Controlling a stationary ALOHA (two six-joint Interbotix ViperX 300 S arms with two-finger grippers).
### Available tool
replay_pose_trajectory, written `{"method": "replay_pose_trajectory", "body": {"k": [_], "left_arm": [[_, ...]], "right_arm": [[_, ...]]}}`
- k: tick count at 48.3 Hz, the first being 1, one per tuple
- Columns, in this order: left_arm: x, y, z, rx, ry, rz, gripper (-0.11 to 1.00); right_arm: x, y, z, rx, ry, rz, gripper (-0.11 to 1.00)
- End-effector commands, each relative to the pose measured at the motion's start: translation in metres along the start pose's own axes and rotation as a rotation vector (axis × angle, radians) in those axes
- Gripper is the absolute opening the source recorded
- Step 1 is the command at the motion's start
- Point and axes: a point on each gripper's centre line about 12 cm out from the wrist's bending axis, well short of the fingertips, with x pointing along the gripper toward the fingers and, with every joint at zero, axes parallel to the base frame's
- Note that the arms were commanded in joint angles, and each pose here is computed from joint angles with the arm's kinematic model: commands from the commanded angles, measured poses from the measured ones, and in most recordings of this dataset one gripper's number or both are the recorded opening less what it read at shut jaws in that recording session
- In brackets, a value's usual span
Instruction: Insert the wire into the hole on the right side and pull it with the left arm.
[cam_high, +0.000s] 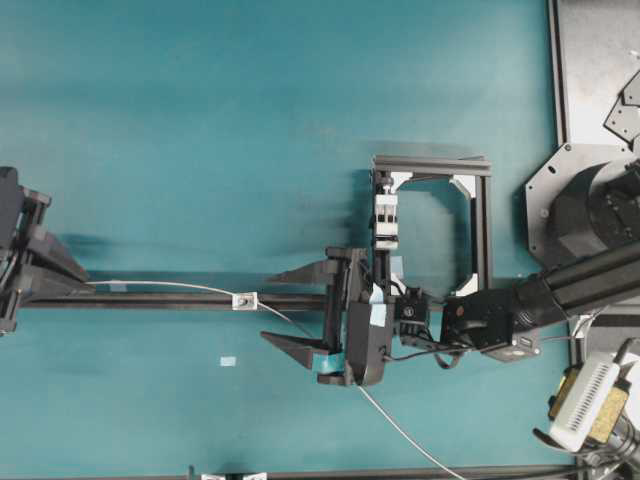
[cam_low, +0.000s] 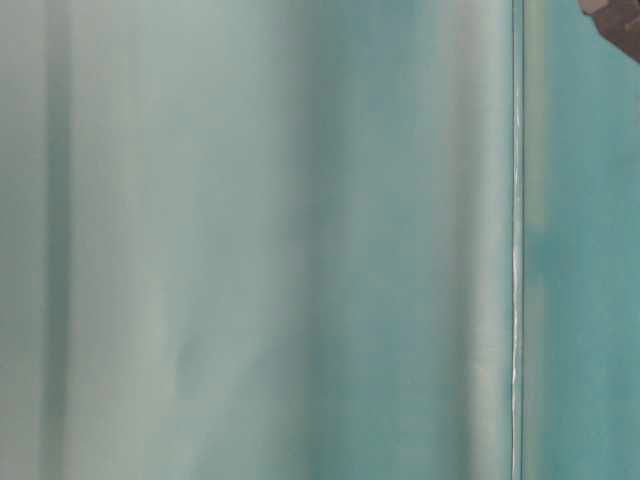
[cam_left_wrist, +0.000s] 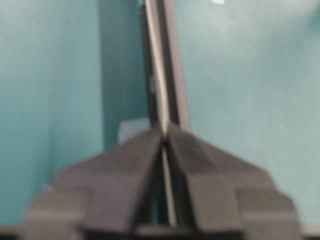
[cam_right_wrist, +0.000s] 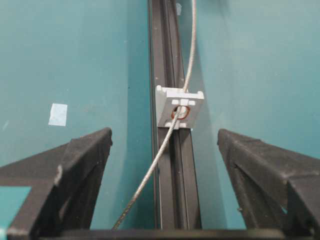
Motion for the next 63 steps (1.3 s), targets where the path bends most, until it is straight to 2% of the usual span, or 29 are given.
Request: {"method": "replay_pose_trajectory", "body": {"k": [1,7,10,17,19,32,40,63], "left_arm": [[0.0,-0.004,0.012,0.004,-0.043,-0.015,-0.02],[-0.001,-0.004,0.012,0.013,-0.043,-0.015,0.18],[-0.001,-0.004,0.011,0.013,-0.041,-0.014,0.33],[-0.002,-0.003,0.01,0.015,-0.036,-0.013,0.78],[-0.002,-0.003,0.01,0.015,-0.036,-0.012,0.84],[-0.002,0.006,0.013,0.008,-0.048,0.018,0.84],[-0.002,0.012,0.018,0.057,-0.06,0.042,0.84],[-0.013,0.031,0.033,0.094,-0.127,0.112,0.84]], "right_arm": [[-0.002,0.004,0.016,0.026,-0.043,0.011,0.92],[-0.002,0.004,0.016,0.025,-0.042,0.011,0.92],[-0.001,0.003,0.017,0.026,-0.043,0.01,0.92],[-0.002,0.004,0.016,0.026,-0.043,0.011,0.92],[-0.002,0.004,0.017,0.026,-0.044,0.011,0.92],[-0.003,-0.001,0.017,0.026,-0.045,0.002,0.92],[-0.01,-0.007,0.024,0.033,-0.055,-0.001,0.92],[-0.021,-0.039,0.034,0.046,-0.068,-0.058,0.92]]}}
